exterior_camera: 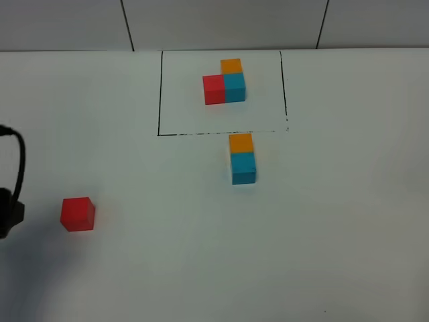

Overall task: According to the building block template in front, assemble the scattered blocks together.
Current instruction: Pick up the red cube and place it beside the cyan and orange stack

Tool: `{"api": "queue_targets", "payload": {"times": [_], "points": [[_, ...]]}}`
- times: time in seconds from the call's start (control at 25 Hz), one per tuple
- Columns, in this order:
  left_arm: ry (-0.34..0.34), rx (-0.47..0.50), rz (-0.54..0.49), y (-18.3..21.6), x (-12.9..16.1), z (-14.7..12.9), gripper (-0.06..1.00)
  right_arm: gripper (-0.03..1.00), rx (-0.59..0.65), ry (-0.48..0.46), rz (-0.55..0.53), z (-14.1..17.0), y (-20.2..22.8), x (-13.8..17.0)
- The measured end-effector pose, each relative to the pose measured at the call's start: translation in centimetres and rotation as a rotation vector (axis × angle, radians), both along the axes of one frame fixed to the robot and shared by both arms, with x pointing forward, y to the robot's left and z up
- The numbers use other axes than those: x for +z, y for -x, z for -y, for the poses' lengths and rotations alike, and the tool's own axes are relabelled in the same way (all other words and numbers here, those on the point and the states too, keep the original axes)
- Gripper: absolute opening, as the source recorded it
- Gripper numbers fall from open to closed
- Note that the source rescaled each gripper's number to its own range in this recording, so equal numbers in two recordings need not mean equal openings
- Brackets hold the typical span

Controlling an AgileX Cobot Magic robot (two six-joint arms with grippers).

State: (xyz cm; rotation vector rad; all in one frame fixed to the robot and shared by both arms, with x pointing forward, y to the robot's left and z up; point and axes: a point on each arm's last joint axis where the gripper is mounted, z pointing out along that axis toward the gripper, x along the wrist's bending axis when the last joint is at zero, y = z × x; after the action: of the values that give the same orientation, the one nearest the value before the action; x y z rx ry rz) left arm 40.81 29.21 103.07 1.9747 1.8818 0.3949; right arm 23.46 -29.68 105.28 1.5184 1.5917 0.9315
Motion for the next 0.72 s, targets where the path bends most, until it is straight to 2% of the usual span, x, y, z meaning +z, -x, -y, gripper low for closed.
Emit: {"api": "queue_targets", "payload": {"times": [0.16, 0.32, 0.44, 0.56, 0.72], "points": [[0.09, 0.024, -0.131, -4.0, -2.1, 0.7, 1.0, 0.8, 0.0, 0.0, 0.0, 0.0, 0.0, 0.0], [0.103, 0.006, -0.205, -5.7, -3.7, 1.2, 1.0, 0.8, 0.0, 0.0, 0.0, 0.0, 0.0, 0.0], [0.101, -0.009, -0.209, -6.1, -4.2, 1.8, 1.0, 0.8, 0.0, 0.0, 0.0, 0.0, 0.0, 0.0], [0.09, -0.039, -0.168, -6.4, -4.1, 2.8, 1.0, 0.8, 0.0, 0.0, 0.0, 0.0, 0.0, 0.0], [0.112, -0.013, -0.135, -6.9, -3.7, 3.8, 1.0, 0.79, 0.0, 0.0, 0.0, 0.0, 0.0, 0.0]]}}
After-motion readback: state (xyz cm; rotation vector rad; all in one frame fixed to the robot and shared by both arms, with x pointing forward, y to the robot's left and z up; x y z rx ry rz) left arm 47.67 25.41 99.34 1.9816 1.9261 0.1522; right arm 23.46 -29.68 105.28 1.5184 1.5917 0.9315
